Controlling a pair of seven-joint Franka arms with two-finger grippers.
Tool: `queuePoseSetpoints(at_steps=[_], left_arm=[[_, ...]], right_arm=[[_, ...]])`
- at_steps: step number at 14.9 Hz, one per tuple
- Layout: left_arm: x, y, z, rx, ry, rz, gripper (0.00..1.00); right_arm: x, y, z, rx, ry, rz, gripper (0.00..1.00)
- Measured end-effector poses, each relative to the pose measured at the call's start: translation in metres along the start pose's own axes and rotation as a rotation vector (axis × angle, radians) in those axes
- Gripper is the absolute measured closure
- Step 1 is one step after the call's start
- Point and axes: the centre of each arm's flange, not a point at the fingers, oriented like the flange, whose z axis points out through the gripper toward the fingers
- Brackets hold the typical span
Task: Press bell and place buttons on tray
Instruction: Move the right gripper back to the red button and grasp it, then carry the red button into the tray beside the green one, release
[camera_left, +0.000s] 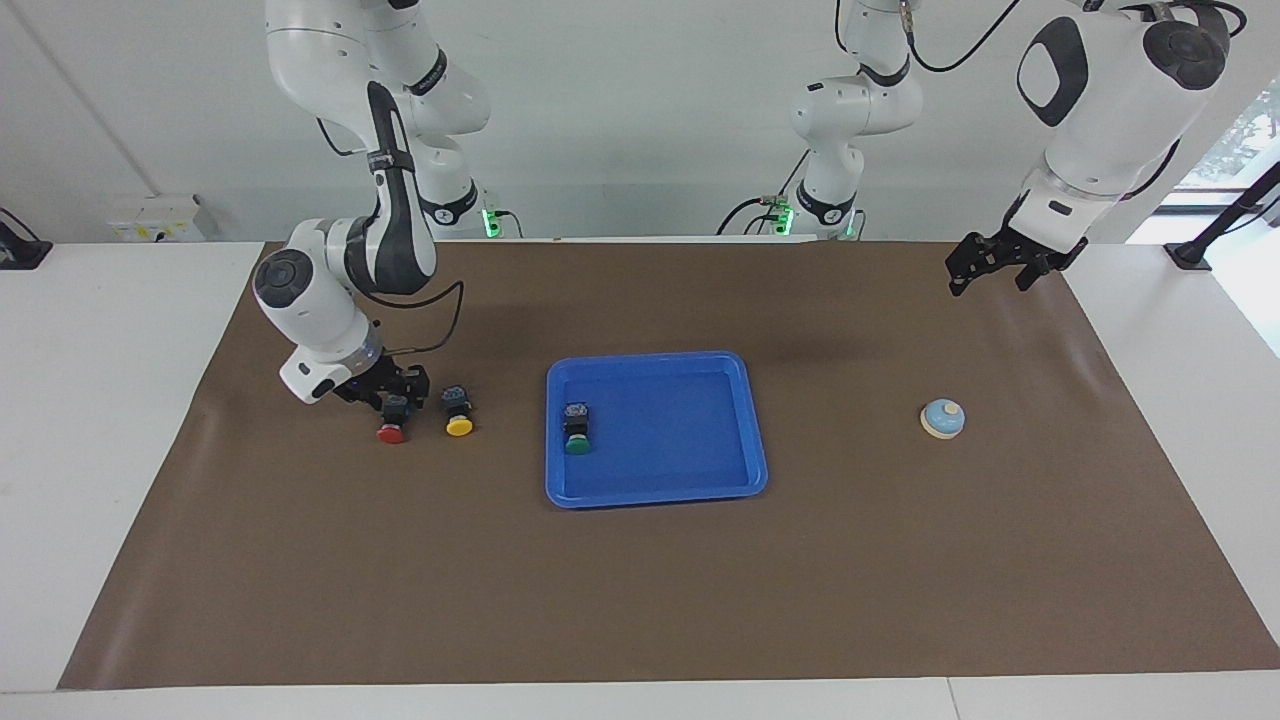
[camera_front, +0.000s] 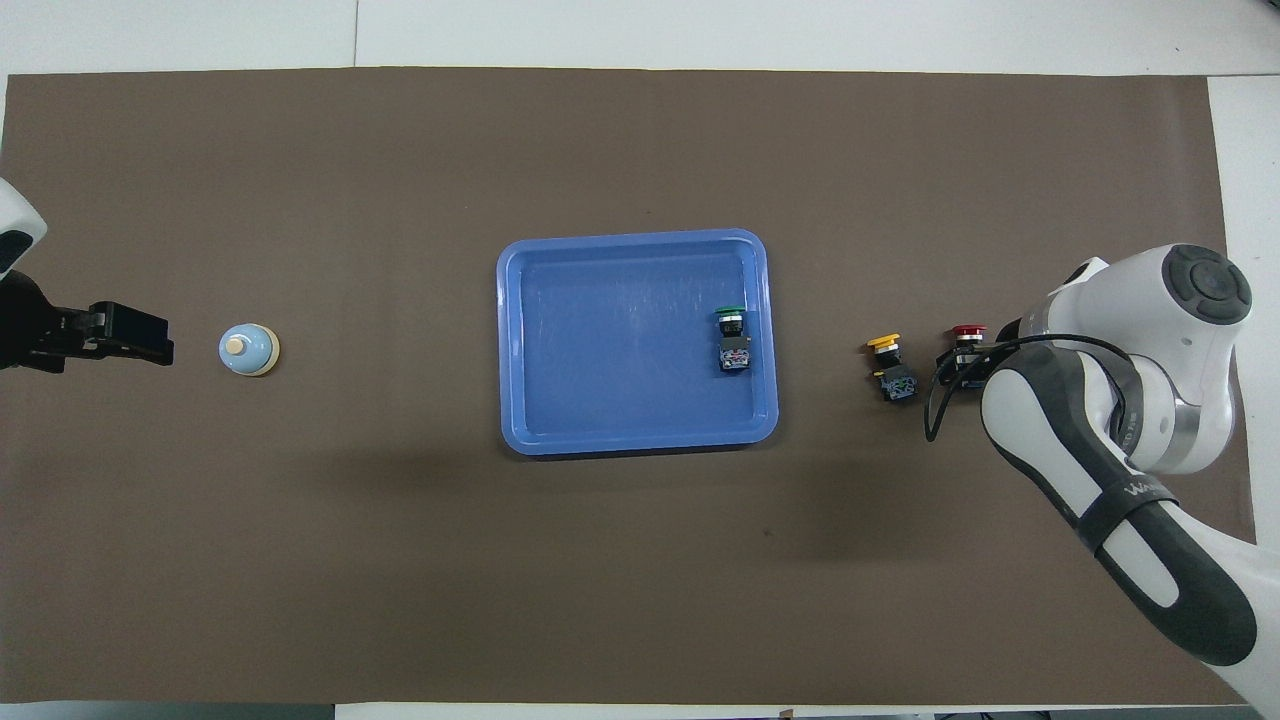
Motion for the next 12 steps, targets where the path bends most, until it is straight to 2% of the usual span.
queuePoseSetpoints(at_steps=[2,3,7,10,12], left_arm=[[0.000,0.000,0.000,0.000,0.000,0.000,0.00],[0.000,0.000,0.000,0.000,0.000,0.000,0.00],[0.000,0.000,0.000,0.000,0.000,0.000,0.00],[0.000,0.000,0.000,0.000,0.000,0.000,0.00],[0.000,0.000,0.000,0.000,0.000,0.000,0.00]], right_arm=[[0.001,0.000,-0.003,0.000,0.006,-0.001,0.57],[0.003,-0.002,-0.007,-0.001,0.014,-0.003,0.59],[0.020,-0.034,-0.044,0.002,0.032,-0.017,0.59],[0.032,-0.131,-0.091,0.001,0.052,-0.013,0.59],[0.025,-0.210,-0.102,0.005,0.074,-0.035,0.59]])
